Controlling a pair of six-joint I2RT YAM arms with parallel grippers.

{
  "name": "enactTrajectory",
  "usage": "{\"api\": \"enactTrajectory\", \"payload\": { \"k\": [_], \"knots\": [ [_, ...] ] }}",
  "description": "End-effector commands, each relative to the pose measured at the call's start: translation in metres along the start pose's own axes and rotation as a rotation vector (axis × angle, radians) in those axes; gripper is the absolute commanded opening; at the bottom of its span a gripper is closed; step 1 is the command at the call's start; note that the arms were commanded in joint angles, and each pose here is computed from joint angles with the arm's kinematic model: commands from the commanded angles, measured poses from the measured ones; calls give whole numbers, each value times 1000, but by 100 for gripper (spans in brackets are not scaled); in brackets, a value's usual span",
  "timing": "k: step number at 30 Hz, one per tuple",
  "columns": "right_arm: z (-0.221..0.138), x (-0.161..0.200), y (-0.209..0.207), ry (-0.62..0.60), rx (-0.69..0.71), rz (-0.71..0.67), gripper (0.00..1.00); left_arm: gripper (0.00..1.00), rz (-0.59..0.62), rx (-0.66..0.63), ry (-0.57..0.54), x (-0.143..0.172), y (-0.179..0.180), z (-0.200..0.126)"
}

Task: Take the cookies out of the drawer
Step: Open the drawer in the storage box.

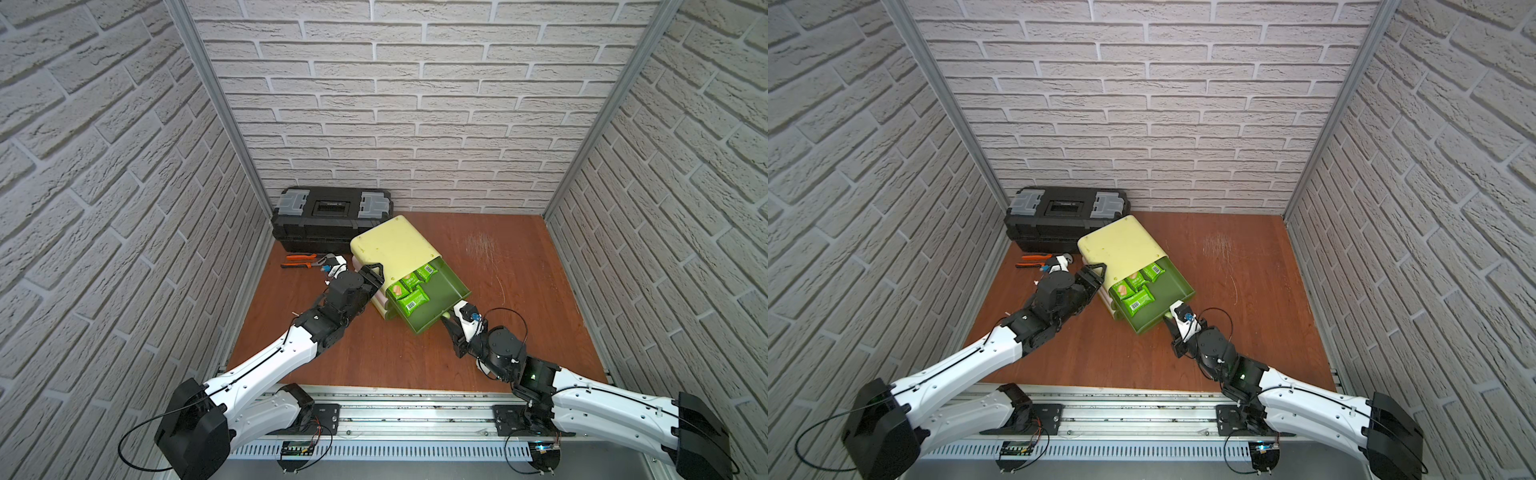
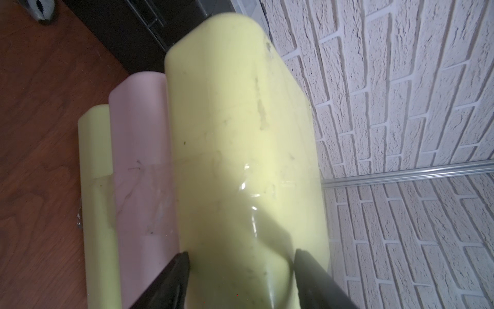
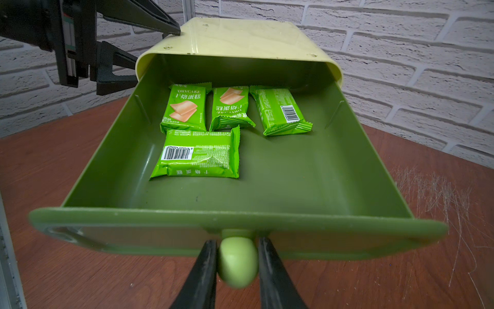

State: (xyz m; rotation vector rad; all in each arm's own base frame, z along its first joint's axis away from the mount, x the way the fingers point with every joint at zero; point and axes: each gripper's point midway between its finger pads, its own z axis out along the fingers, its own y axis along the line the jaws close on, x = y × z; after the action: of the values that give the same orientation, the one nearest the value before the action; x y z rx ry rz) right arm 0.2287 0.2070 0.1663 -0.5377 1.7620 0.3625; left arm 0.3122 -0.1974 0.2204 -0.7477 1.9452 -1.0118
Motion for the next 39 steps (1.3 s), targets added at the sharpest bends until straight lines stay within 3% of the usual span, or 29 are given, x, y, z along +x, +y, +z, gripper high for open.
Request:
{"api": "enactTrajectory", "payload": {
  "k": [1,8,12,17,21,31,35,39],
  "knots": [
    [0,-11,-2,-21,12,26,33,67,-10,55,-31,-9,-20,-3],
    [-11,-12,-7,29,26,19,57,68,-10,58,-29,-8,-19,-4],
    [-24,-11,-12,116,29,11,68,70,-9,59,-34,-9,-19,-7],
    [-51,-18,-14,234,-4,12,70,76,-5,56,-41,-12,-17,-13],
    [-70,-53,-11,235,-48,-8,70,80,3,59,-39,-13,-16,-21],
    [-48,-133,25,380,-296,-410,70,82,37,17,-72,-21,7,-46],
    [-32,-143,35,397,-425,-558,70,82,49,42,-57,-19,9,-53],
    [-24,-135,50,402,-592,-812,72,81,64,67,-29,-15,8,-60]
  ]
}}
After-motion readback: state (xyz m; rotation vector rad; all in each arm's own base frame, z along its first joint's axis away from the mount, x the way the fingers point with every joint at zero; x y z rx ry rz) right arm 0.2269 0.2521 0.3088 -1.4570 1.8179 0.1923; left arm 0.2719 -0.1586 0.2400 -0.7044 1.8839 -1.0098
